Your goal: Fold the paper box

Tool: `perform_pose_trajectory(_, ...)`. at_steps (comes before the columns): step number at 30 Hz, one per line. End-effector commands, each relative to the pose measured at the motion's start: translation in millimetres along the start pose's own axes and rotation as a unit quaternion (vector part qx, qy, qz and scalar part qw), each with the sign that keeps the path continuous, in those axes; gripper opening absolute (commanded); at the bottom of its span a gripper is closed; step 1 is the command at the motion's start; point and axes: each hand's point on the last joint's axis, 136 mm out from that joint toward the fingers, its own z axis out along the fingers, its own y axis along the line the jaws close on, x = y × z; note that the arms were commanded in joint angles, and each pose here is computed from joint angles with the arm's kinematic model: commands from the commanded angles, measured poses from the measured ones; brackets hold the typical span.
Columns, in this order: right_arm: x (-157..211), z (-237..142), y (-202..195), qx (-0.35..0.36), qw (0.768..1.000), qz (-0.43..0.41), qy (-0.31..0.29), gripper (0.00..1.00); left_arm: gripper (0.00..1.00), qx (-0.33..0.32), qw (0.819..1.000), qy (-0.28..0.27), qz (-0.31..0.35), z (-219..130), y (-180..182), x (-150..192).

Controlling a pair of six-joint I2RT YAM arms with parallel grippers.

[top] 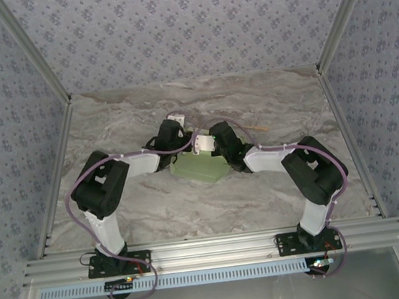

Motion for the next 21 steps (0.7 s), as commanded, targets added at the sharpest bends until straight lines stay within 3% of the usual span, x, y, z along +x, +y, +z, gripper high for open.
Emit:
perform_pose_trajectory(1,-9.1,-4.5,8.0,-0.024,0.999,-0.015,-0.022,0.0,0.31,0.04,0.999,-0.018,0.008,-11.3,-6.6,-14.3)
perform_pose_trajectory(8,-8.0,-4.2,2.7,-0.021,0.999,-0.019,-0.019,0.0,0.35,0.076,0.997,-0.004,0.027,-23.2,-16.4,-11.0)
perform_pose_trajectory(21,-12.2,-6.2,-2.6,-0.018,0.999,-0.021,-0.023,0.0,0.22,0.083,0.995,0.015,0.048,-13.3,-12.0,2.3)
